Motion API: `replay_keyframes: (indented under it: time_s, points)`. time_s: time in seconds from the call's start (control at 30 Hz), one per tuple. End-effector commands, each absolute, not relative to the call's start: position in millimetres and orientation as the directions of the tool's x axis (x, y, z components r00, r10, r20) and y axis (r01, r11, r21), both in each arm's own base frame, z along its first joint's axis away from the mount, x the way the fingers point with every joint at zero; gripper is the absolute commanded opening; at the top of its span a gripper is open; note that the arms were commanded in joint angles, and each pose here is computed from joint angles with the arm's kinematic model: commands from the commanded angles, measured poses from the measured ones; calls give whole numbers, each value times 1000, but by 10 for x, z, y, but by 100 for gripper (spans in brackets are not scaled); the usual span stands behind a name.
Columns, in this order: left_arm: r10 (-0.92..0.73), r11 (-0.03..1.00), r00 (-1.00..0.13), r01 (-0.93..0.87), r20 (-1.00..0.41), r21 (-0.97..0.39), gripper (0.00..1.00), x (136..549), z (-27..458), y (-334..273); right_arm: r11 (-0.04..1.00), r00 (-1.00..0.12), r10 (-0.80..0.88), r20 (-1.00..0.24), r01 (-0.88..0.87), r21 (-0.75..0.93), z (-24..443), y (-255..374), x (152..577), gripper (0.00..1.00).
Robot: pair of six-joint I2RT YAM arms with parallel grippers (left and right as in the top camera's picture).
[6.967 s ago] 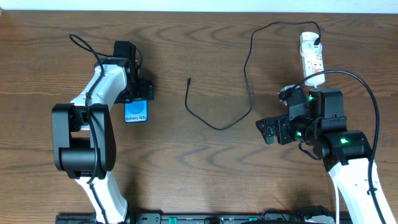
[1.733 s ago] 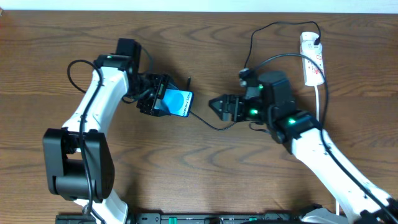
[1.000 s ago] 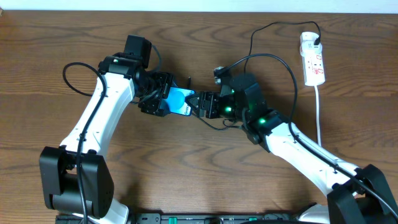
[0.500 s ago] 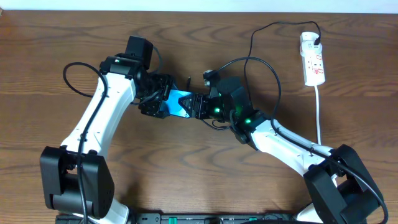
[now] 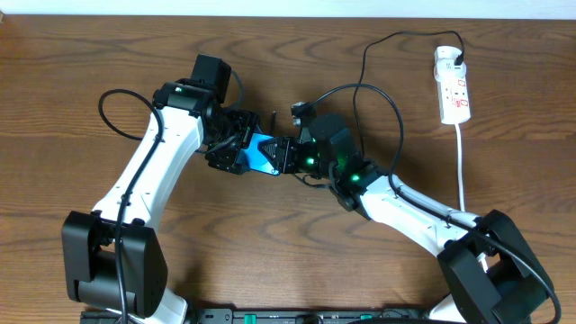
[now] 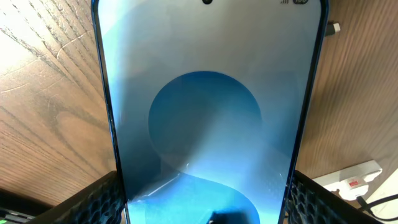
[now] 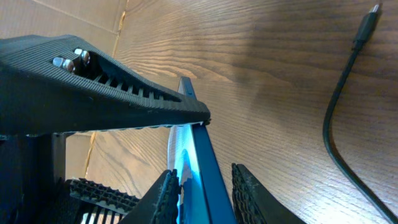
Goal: Plug charger to phone and switch on socket
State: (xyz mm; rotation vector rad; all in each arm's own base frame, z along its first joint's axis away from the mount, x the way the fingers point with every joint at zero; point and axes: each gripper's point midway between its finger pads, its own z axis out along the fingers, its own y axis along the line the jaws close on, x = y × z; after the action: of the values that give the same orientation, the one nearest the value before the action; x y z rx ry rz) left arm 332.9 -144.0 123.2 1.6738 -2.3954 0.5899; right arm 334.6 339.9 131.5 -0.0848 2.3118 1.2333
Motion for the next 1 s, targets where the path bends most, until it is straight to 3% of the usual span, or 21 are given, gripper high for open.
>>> replay_keyframes:
  time_s: [0.0,0.63,0.97]
  points:
    - [-871,283,-355,-928,340,-244,7,3362,1305,-1434,580,-865,175,-470,-295,759,1334,3474,3324,27]
    - [-879,285,-353,-928,320,-242,7,3372,1292,-1399,564,-892,185,-412,-247,788,1312,3486,3274,1]
    - [-894,277,-343,-928,287,-249,7,3420,1277,-1320,560,-892,201,-404,-234,795,1320,3391,3360,1]
